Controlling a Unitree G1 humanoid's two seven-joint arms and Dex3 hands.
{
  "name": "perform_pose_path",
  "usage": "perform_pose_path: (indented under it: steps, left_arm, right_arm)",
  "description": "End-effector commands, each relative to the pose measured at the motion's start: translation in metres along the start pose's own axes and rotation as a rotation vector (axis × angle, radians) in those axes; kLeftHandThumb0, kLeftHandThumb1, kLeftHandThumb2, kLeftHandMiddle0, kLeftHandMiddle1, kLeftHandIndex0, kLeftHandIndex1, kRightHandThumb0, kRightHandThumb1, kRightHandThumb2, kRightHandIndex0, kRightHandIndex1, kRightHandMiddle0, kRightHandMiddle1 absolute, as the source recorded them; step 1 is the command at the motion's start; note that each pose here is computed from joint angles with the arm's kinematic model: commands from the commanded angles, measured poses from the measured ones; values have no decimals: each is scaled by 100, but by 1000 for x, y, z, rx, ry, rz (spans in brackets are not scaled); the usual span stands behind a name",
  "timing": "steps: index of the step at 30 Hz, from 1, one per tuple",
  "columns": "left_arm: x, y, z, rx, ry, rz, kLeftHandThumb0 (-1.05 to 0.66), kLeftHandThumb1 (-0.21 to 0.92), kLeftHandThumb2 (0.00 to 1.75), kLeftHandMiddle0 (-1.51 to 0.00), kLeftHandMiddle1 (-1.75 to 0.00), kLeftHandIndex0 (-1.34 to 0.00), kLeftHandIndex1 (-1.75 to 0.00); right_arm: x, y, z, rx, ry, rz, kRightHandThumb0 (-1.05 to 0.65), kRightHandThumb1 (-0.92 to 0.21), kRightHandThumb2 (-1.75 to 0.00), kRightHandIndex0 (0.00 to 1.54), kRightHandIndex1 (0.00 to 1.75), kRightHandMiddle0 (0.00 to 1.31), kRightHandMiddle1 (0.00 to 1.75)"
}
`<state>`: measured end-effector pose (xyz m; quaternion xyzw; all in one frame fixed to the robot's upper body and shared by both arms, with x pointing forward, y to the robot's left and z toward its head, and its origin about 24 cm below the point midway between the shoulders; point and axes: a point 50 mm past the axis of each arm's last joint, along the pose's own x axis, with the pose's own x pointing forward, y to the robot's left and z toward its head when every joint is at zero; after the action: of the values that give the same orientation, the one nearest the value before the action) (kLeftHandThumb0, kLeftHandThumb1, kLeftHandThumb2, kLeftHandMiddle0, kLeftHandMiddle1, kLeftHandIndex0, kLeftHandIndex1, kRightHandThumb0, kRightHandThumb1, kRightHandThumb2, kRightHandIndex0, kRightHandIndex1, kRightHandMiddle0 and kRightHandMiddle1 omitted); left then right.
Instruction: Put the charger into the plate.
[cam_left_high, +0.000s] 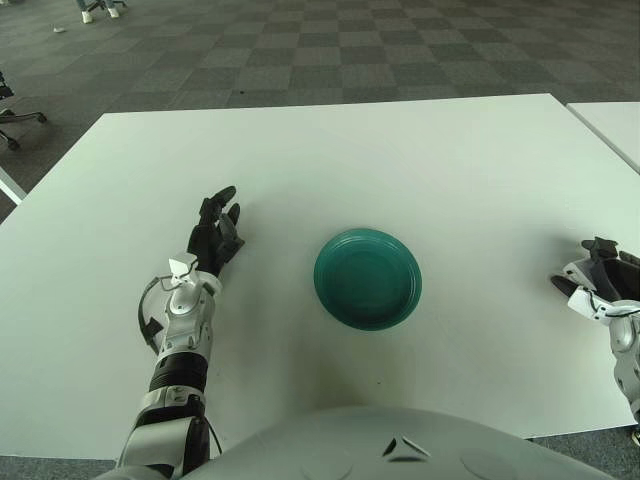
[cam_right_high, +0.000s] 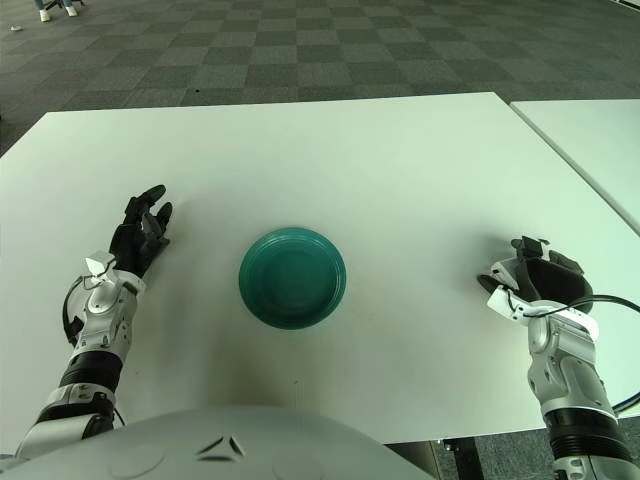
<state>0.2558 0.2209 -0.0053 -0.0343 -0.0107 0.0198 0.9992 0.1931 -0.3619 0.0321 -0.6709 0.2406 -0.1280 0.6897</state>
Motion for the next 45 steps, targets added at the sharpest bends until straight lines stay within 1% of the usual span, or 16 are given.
perform_pose_path:
  steps: [1, 6, 10, 11, 12, 13, 14, 16, 21, 34, 40, 42, 45]
  left_arm:
    - [-4, 5, -9, -8, 62, 11, -88, 92, 103, -28, 0, 0, -70]
    - [-3, 6, -9, -8, 62, 11, -88, 92, 103, -28, 0, 0, -70]
    - [-3, 7, -9, -8, 63, 12, -88, 92, 103, -28, 0, 0, -70]
    - [-6, -6, -9, -71, 47, -25, -88, 92, 103, -28, 0, 0, -70]
    - [-8, -16, -7, -120, 33, -52, -89, 92, 97, -30, -1, 0, -79]
    - [-12, -30, -5, -189, 18, -90, -90, 92, 95, -31, -1, 0, -83]
    - [-14, -38, -4, -235, 8, -114, -90, 92, 87, -33, -2, -2, -89]
    - [-16, -44, -2, -270, 6, -131, -90, 92, 80, -36, -3, -5, -94]
    - [-19, -45, 1, -290, 14, -133, -90, 92, 72, -37, -3, -8, -98]
    - [-20, -45, 3, -290, 21, -133, -90, 92, 71, -39, -3, -11, -99]
    - [-20, -45, 4, -291, 21, -133, -90, 92, 71, -39, -3, -11, -99]
    - [-20, -45, 4, -291, 22, -133, -90, 92, 71, -39, -3, -11, -98]
    - [-20, -45, 4, -291, 22, -133, -90, 92, 71, -39, -3, -11, -98]
  right_arm:
    - [-2, 12, -4, 7, 19, 59, -89, -92, -59, 29, 2, 0, 63]
    - [0, 12, -6, 9, 26, 52, -89, -92, -60, 30, 3, 0, 63]
    - [4, 8, -7, 8, 30, 39, -90, -92, -61, 30, 3, 0, 64]
    - [5, 7, -7, 8, 30, 36, -90, -92, -61, 30, 3, 0, 65]
    - [6, 7, -7, 8, 30, 35, -91, -92, -61, 30, 3, 0, 65]
    - [7, 6, -7, 7, 29, 33, -91, -92, -61, 30, 3, 0, 65]
    - [8, 5, -7, 7, 28, 31, -91, -92, -61, 30, 2, 0, 65]
    - [9, 4, -7, 7, 28, 29, -91, -92, -61, 30, 2, 0, 65]
    - [11, 3, -7, 1, 25, 29, -90, -92, -59, 31, 2, 0, 64]
    - [14, 10, -6, -3, 31, 54, -88, -92, -61, 33, 2, 0, 64]
    - [15, 17, -9, 1, 42, 80, -88, -92, -62, 32, 2, 0, 63]
    - [15, 23, -12, 5, 49, 96, -88, -92, -63, 32, 2, 0, 62]
    - [15, 27, -14, 10, 55, 109, -88, -92, -63, 32, 1, 0, 62]
